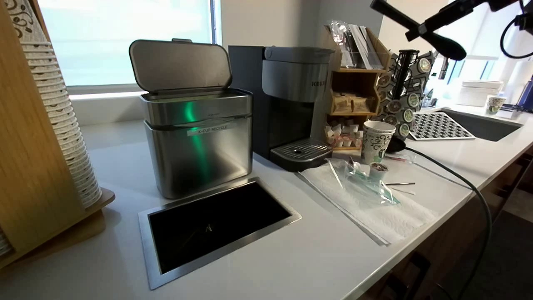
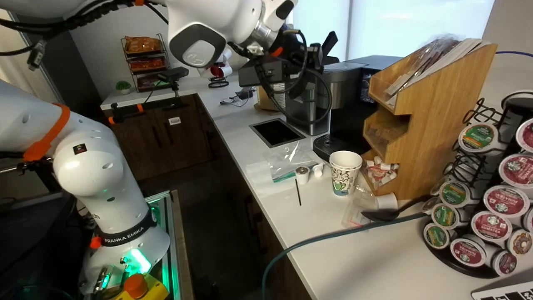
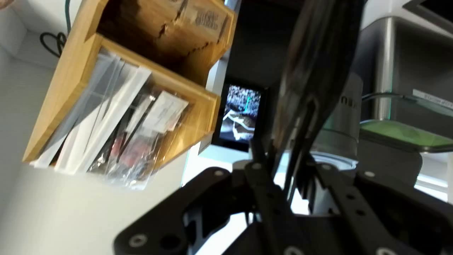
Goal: Place the stacked coffee cups on the left upright then put the black tongs on top of the wooden stand.
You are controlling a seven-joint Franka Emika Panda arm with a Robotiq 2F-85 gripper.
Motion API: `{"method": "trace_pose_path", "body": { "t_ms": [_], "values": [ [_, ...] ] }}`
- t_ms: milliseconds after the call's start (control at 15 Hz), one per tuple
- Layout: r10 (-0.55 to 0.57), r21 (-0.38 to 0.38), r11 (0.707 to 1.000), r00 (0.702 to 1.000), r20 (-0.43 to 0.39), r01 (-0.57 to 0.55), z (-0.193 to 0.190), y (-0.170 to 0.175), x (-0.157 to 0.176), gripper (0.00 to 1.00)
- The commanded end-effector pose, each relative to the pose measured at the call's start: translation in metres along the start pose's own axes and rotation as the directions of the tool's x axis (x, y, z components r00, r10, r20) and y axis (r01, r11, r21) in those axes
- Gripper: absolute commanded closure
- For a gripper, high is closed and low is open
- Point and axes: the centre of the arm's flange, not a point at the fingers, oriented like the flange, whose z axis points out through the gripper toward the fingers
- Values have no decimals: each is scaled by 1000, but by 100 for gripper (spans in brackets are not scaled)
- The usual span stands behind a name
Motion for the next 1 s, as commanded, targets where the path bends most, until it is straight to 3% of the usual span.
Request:
{"method": "trace_pose_path", "body": {
  "t_ms": [0, 267, 533, 733, 800, 933],
  "values": [
    [1, -67, 998, 996, -88, -7, -23, 26, 22, 94],
    [45, -143, 988, 988, -148, -66, -16, 78, 37, 94],
    [97, -133, 983, 974, -203, -125, 27, 116, 64, 94],
    [171, -113, 971, 943, -285, -210, 56, 125, 93, 94],
    [150, -117, 976, 960, -235, -182, 16, 101, 78, 77],
    [165, -104, 975, 952, -257, -197, 28, 102, 95, 77]
  ]
}}
